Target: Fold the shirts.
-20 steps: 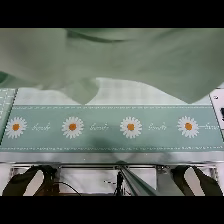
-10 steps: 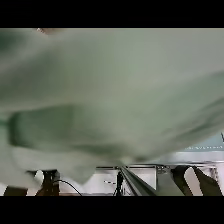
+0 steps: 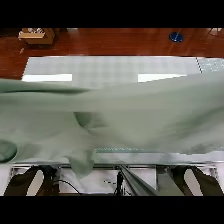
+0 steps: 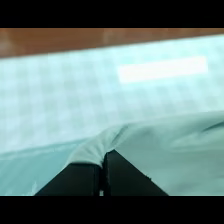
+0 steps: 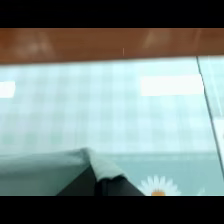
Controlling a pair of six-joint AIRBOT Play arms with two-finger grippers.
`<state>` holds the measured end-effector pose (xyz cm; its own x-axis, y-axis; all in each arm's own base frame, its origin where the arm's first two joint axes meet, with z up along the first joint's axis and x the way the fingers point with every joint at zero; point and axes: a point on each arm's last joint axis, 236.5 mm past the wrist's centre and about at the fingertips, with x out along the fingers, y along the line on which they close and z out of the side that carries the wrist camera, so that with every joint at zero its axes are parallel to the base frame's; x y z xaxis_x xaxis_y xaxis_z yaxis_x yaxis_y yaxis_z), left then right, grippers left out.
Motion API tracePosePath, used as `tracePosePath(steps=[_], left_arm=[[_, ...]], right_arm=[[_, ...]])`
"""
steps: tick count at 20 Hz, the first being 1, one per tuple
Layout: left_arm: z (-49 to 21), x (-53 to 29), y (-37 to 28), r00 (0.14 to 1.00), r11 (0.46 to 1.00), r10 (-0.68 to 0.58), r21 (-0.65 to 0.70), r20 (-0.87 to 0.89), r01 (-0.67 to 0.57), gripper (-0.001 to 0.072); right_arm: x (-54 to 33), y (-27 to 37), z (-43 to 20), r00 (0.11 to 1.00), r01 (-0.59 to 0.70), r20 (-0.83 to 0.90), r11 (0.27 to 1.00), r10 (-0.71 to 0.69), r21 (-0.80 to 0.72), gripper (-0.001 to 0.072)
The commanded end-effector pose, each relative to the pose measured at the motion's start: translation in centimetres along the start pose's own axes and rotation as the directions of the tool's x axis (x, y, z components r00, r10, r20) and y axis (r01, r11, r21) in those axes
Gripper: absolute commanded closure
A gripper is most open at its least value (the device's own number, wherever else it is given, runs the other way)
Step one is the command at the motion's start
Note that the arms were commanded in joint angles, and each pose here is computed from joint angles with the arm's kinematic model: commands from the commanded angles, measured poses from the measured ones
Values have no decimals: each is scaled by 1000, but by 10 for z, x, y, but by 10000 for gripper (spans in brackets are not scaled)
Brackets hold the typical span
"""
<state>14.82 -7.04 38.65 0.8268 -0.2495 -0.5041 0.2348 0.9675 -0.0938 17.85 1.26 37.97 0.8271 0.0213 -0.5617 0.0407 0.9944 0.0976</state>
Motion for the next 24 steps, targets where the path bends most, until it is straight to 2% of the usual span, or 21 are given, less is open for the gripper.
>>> tracePosePath(steps=[1,3,6,12,16,24], left_arm=[[-27,52,21,988,998,-31,-65,-153,21,686],[-23,90,33,986,992,-64,-115,-153,47,685],[-17,151,44,975,983,-144,-140,-170,120,685],[-63,290,71,870,962,-260,-187,-419,198,685],[-99,367,95,827,958,-278,-200,-489,204,685],[-119,467,131,887,964,-205,-242,-413,110,684]], right_arm=[[63,-25,-50,963,6,-268,1000,-2,14,679],[109,-26,-65,917,-47,-396,998,58,39,678],[179,-28,-55,891,-90,-444,995,95,32,678],[329,-30,-73,825,-128,-544,988,152,83,678],[410,-30,-74,863,-135,-478,986,164,94,678],[489,-25,-80,898,-151,-378,965,224,214,677]])
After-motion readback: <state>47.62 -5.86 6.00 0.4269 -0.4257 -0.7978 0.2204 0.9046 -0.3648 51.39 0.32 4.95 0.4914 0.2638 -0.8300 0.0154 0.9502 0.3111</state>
